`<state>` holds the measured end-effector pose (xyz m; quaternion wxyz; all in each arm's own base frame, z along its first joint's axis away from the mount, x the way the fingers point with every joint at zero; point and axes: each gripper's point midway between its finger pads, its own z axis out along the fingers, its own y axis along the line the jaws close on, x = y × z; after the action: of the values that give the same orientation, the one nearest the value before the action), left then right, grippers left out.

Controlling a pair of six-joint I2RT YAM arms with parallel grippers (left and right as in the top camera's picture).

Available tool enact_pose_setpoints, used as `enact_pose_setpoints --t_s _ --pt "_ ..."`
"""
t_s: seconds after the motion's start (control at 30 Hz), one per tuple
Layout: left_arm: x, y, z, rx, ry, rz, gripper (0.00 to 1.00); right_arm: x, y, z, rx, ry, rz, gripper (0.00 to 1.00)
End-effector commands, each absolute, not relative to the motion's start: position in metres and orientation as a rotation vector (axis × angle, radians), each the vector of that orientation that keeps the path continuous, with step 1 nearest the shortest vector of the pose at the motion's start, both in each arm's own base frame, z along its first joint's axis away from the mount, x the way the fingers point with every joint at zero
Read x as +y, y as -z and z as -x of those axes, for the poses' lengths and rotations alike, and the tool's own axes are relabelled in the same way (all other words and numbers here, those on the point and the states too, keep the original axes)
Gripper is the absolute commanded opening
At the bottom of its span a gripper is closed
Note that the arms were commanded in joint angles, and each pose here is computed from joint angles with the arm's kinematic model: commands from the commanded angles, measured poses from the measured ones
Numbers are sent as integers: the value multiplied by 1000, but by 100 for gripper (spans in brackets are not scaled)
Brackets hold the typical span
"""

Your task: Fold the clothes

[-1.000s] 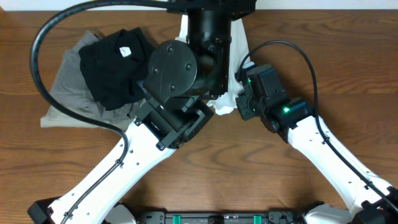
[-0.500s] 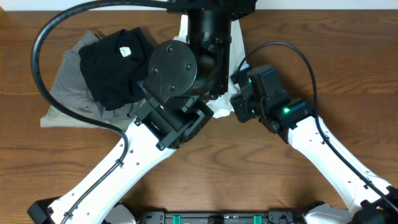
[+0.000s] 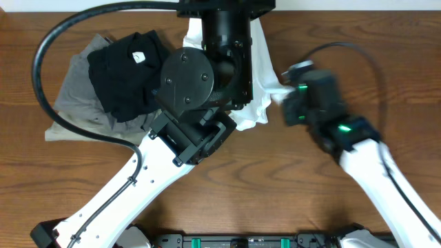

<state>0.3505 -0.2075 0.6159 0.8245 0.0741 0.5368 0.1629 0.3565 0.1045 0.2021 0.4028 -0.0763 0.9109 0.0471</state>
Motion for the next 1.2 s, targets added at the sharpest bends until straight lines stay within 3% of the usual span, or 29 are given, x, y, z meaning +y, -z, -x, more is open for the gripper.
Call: enact_pose_setpoints --t_s 0.0,0.27,0.57,0.73,0.9,1.17 --pt "-186 -634 -338 1129 -355 -85 6 48 -255 -357 2154 -26 -45 2" --pt "-161 -625 -344 1195 -426 9 6 -57 -323 -334 1885 93 -421 1" --pt "-101 -585 -351 1410 -676 205 6 -79 -383 -334 1658 107 -355 1" --pt "-99 -560 -357 1495 -740 178 6 -80 -374 -336 1690 109 -361 3" --pt "-126 -514 -376 1612 -707 -56 6 -80 -354 -335 1769 111 -374 5" --pt "-172 -421 -380 1906 -278 -428 6 -79 -336 -330 1841 100 -400 5"
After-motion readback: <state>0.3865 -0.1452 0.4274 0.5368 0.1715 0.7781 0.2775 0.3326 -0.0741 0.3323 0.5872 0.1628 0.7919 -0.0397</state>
